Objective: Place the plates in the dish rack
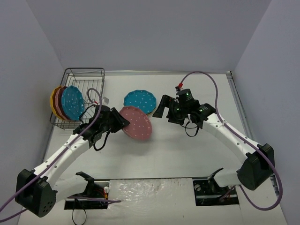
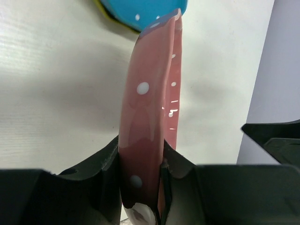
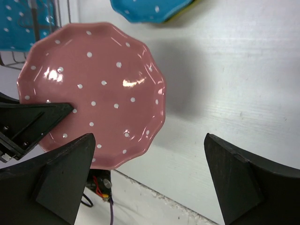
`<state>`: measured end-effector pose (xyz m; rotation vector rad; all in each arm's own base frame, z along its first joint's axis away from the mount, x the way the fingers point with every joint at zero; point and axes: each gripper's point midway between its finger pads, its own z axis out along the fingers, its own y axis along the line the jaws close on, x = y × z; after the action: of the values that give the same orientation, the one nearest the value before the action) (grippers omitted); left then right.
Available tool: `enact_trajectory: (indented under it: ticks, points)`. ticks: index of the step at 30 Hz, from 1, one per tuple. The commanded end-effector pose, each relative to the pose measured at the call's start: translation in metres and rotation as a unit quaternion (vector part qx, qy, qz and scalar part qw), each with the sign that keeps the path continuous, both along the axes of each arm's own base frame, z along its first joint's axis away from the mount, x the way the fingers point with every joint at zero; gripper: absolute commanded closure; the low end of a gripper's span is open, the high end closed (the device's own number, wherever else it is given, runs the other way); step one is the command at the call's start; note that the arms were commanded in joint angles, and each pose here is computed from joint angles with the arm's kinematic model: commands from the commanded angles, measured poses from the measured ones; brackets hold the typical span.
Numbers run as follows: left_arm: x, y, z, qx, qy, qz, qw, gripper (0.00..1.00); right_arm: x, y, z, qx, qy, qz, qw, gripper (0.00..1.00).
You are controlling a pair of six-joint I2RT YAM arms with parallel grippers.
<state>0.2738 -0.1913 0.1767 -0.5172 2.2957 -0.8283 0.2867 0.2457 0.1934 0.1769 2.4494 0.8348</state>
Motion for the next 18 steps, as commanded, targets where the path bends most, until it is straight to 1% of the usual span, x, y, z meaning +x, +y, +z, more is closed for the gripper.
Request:
enact_trajectory:
  ticks: [1, 5, 6, 9, 11, 13, 18]
  points:
    - [0.018, 0.009, 0.086, 0.049, -0.131, -0.029, 0.990, 1.00, 0.024, -0.040, 0.049, -0.022, -0.081, -0.025, 0.996, 0.00]
    - [0.026, 0.026, 0.119, 0.129, -0.167, -0.038, 0.977, 1.00, 0.038, -0.066, 0.064, -0.031, -0.108, -0.036, 0.993, 0.00]
    - [0.028, 0.031, 0.127, 0.152, -0.178, -0.044, 0.971, 1.00, 0.041, -0.074, 0.068, -0.039, -0.117, -0.040, 0.992, 0.00]
    - [0.036, 0.062, 0.141, 0.236, -0.197, -0.022, 0.951, 1.00, 0.053, -0.092, 0.081, -0.066, -0.149, -0.056, 0.985, 0.00]
    - [0.043, 0.081, 0.156, 0.280, -0.209, -0.009, 0.937, 1.00, 0.056, -0.092, 0.085, -0.068, -0.156, -0.051, 0.984, 0.00]
    - [0.050, 0.102, 0.164, 0.318, -0.205, 0.002, 0.926, 1.00, 0.057, -0.090, 0.084, -0.070, -0.157, -0.036, 0.984, 0.00]
    - [0.067, 0.156, 0.196, 0.386, -0.216, 0.048, 0.895, 1.00, 0.058, -0.089, 0.063, -0.084, -0.138, -0.021, 0.987, 0.00]
